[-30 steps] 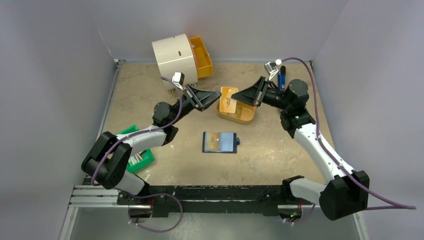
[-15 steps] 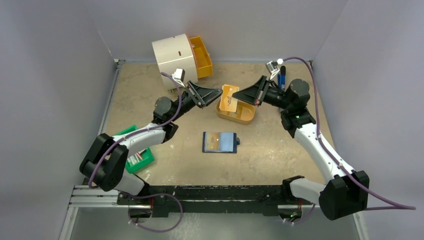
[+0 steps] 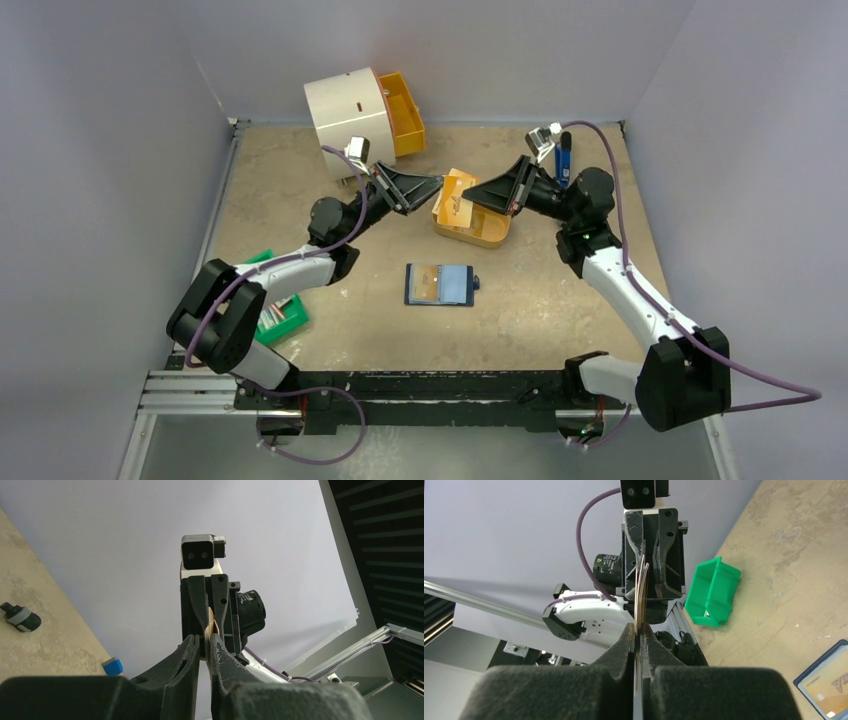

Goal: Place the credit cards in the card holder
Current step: Pick up the credit card from the storage box.

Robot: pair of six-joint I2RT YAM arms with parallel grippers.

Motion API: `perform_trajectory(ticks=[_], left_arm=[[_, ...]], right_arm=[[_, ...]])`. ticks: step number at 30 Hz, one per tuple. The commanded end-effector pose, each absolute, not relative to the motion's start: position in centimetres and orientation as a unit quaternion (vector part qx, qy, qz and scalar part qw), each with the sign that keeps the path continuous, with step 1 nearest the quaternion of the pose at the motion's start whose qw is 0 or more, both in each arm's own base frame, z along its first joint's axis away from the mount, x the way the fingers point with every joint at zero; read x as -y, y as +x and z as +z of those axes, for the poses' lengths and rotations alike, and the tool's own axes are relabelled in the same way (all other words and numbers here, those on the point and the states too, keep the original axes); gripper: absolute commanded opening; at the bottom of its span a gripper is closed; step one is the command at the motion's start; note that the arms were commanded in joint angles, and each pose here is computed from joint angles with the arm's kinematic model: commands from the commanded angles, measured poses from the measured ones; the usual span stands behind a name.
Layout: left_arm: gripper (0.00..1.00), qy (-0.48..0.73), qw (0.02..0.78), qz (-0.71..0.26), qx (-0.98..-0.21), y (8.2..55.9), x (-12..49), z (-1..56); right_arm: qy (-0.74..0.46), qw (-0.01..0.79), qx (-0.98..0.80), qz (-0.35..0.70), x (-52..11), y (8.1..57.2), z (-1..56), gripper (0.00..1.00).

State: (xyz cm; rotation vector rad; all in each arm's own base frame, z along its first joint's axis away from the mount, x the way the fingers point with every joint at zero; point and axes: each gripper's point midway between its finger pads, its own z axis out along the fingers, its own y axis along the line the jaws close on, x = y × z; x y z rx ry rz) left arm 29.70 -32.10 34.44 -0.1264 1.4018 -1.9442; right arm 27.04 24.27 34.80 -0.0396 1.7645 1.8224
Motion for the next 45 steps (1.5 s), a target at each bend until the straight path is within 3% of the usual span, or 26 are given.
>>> perform_trajectory(ticks=[1, 9, 26, 37, 45], left_arm=[[0.1, -0.013, 0.335, -0.761, -0.556, 27.7, 33.4, 33.0], [0.04, -0.015, 0.333, -0.764, -0.552, 27.7, 33.3, 33.2], [0.11, -0.008, 0.336, -0.782, -0.525, 27.9, 33.3, 36.1], [0.46, -0.047, 0.392, -0.735, -0.552, 29.6, 29.9, 36.6], [0.58, -0.054, 0.416, -0.703, -0.575, 29.3, 28.5, 36.4]], right_arm=[[-0.084, 0.325, -0.618, 0.711, -24.6, 24.6, 38.6, 0.0], [-0.084, 0.326, -0.625, 0.704, -24.5, 24.5, 38.3, 0.0], [-0.122, 0.327, -0.67, 0.655, -24.6, 24.6, 36.9, 0.0], [-0.122, 0.333, -0.673, 0.649, -24.3, 23.9, 36.9, 0.0], [-0.122, 0.336, -0.669, 0.651, -24.3, 23.9, 36.8, 0.0]])
